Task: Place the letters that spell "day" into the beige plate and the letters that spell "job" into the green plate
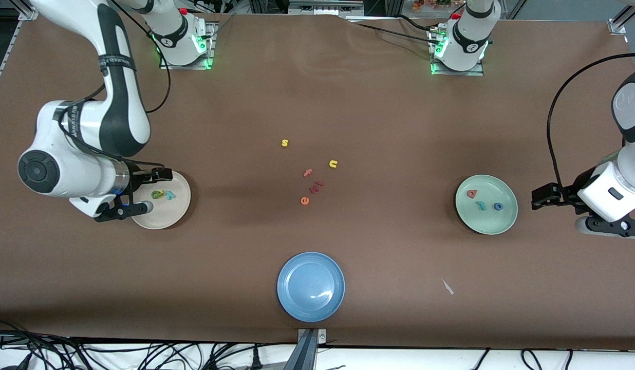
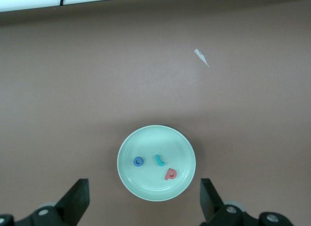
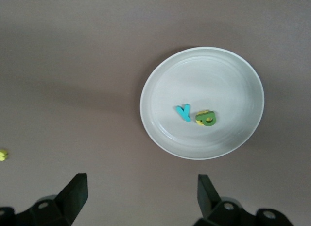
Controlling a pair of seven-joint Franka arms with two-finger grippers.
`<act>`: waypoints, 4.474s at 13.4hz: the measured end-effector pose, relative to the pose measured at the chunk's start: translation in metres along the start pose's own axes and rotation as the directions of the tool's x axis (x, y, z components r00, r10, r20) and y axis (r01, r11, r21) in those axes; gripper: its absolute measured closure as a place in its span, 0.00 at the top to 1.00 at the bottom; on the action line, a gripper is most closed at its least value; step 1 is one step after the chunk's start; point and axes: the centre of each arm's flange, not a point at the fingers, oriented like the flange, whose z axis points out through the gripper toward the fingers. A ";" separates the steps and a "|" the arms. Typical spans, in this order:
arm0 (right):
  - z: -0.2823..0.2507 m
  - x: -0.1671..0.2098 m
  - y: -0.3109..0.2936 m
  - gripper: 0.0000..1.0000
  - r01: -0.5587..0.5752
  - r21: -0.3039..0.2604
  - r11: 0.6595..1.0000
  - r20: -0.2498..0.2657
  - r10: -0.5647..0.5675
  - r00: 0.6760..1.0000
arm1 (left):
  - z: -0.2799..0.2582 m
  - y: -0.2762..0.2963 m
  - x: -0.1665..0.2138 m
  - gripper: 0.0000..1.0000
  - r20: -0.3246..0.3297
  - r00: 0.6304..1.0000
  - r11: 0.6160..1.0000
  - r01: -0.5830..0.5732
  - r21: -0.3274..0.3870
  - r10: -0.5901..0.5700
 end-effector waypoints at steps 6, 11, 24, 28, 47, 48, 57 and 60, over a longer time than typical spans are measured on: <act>-0.065 -0.060 0.019 1.00 -0.024 0.004 1.000 -0.029 0.024 0.999 | 0.000 0.000 0.000 1.00 -0.001 1.000 1.000 0.000 0.000 0.000; -0.118 -0.114 0.020 1.00 -0.015 -0.037 0.999 -0.024 0.014 1.000 | -0.001 0.000 0.000 1.00 -0.001 1.000 1.000 0.000 0.000 0.000; -0.158 -0.152 0.058 1.00 -0.094 -0.014 0.995 -0.052 0.093 0.994 | -0.001 0.000 0.000 1.00 -0.001 1.000 1.000 0.000 0.000 0.000; -0.159 -0.153 0.059 1.00 -0.121 -0.012 0.993 -0.053 0.121 0.991 | -0.001 0.000 0.000 1.00 -0.001 1.000 1.000 0.000 0.000 0.000; -0.161 -0.146 0.059 1.00 -0.150 -0.012 0.989 -0.059 0.149 0.987 | -0.001 0.001 0.000 1.00 -0.001 1.000 1.000 -0.001 0.000 0.001; -0.161 -0.146 0.059 1.00 -0.150 -0.012 0.989 -0.059 0.149 0.987 | -0.001 0.001 0.000 1.00 -0.001 1.000 1.000 -0.001 0.000 0.001; -0.160 -0.146 0.059 1.00 -0.150 -0.012 0.989 -0.057 0.149 0.987 | -0.001 0.002 0.000 1.00 -0.001 1.000 1.000 -0.002 0.000 0.002; -0.160 -0.146 0.059 1.00 -0.150 -0.012 0.989 -0.057 0.149 0.987 | -0.001 0.002 0.000 1.00 -0.001 1.000 1.000 -0.002 0.000 0.002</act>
